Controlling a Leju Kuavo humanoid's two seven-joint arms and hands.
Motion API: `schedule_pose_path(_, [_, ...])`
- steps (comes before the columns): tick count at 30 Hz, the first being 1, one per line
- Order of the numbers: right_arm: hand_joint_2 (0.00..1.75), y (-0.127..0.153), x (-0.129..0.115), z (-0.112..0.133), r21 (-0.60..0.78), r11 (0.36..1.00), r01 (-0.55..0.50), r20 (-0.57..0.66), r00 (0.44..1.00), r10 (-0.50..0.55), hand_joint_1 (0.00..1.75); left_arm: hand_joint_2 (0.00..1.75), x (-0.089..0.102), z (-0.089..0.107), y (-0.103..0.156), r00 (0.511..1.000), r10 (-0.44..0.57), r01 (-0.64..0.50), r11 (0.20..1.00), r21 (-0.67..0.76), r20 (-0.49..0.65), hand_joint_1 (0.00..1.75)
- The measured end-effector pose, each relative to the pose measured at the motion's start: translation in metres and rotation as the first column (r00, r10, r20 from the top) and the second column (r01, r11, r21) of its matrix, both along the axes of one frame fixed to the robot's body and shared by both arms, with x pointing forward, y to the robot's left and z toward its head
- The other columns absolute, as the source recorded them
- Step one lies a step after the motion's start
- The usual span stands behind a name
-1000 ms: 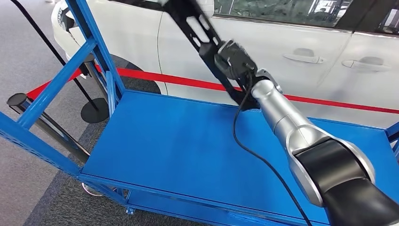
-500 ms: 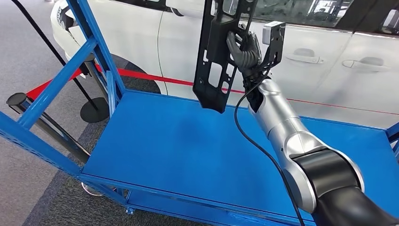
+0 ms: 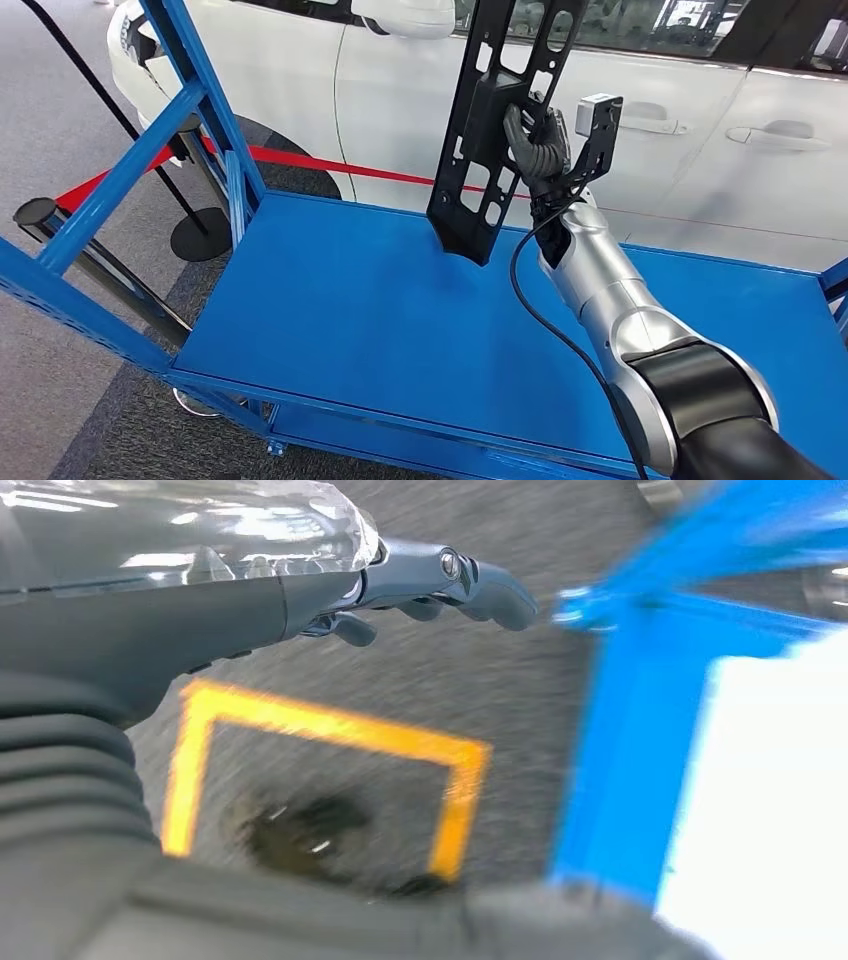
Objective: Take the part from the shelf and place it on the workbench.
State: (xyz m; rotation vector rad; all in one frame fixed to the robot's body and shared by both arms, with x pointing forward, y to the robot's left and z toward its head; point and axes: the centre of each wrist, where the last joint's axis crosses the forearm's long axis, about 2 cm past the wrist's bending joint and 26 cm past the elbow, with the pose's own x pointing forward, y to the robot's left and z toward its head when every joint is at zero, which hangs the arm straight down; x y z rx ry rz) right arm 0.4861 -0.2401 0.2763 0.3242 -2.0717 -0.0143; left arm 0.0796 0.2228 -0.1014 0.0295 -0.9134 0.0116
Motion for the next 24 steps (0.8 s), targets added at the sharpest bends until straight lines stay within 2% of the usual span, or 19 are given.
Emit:
schedule_pose_path(2, [1.75, 0.0, 0.0, -0.001, -0.006, 1.0, -0.002, 0.0, 1.0, 0.002, 1.75, 1.75, 0.008, 0.002, -0.002, 0.999, -0.018, 0.019, 1.0, -0.015, 0.036, 0.0])
schedule_pose_path(7, [1.75, 0.001, 0.0, -0.001, -0.014, 1.0, -0.007, 0.0, 1.0, 0.007, 1.75, 1.75, 0.016, 0.004, -0.005, 0.998, 0.024, -0.022, 0.999, -0.044, 0.051, 0.0])
schedule_pose_path(15, [1.75, 0.004, -0.001, 0.002, -0.002, 1.0, -0.015, 0.012, 1.0, 0.015, 1.75, 1.75, 0.017, 0.004, -0.006, 0.998, 0.065, -0.064, 0.981, -0.185, -0.002, 0.0])
schedule_pose_path(20, [1.75, 0.006, 0.001, 0.016, 0.012, 1.0, -0.028, 0.054, 0.998, 0.028, 1.75, 1.75, 0.015, 0.004, -0.006, 0.996, 0.085, -0.089, 0.975, -0.201, -0.027, 0.0])
schedule_pose_path(24, [1.75, 0.007, 0.002, 0.041, 0.024, 0.999, -0.046, 0.117, 0.992, 0.043, 1.75, 1.75, 0.013, 0.003, -0.005, 0.993, 0.104, -0.112, 0.974, -0.197, -0.048, 0.0])
